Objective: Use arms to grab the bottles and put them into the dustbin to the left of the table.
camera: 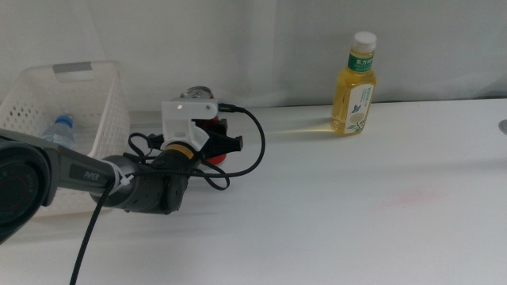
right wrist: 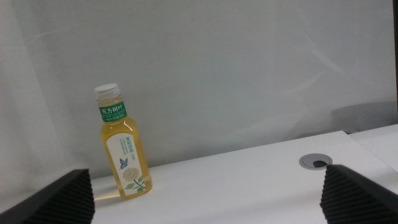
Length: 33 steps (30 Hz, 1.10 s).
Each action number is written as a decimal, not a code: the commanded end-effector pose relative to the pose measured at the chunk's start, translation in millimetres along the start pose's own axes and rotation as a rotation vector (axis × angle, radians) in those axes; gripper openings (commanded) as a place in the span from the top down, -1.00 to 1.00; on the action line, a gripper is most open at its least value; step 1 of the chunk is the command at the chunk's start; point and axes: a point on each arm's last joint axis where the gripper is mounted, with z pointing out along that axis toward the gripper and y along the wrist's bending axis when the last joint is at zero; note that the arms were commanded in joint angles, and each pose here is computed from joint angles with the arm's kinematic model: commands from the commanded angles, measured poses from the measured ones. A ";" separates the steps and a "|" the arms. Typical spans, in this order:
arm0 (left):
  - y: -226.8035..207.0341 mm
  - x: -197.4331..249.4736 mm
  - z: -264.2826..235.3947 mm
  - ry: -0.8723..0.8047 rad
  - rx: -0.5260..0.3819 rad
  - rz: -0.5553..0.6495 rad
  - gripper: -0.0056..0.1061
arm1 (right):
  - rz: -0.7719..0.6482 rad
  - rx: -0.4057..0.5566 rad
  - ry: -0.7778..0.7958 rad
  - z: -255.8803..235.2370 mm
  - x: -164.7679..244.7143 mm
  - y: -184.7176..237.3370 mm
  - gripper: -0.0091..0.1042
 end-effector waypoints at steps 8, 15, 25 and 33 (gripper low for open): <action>-13.9 -60.7 -19.7 -0.035 0.065 0.058 0.95 | -0.017 0.005 -0.006 -0.2 1.1 -0.6 -0.90; -21.5 -123.2 -62.0 -0.106 0.094 0.158 0.95 | -0.017 0.005 -0.006 -0.2 1.1 -0.6 -0.90; 6.8 -187.8 -132.5 -0.084 0.052 0.206 0.95 | -0.017 0.005 -0.006 -0.2 1.1 -0.6 -0.90; 65.6 -203.3 -181.3 0.089 -0.086 0.136 0.95 | -0.017 0.005 -0.006 -0.2 1.1 -0.6 -0.90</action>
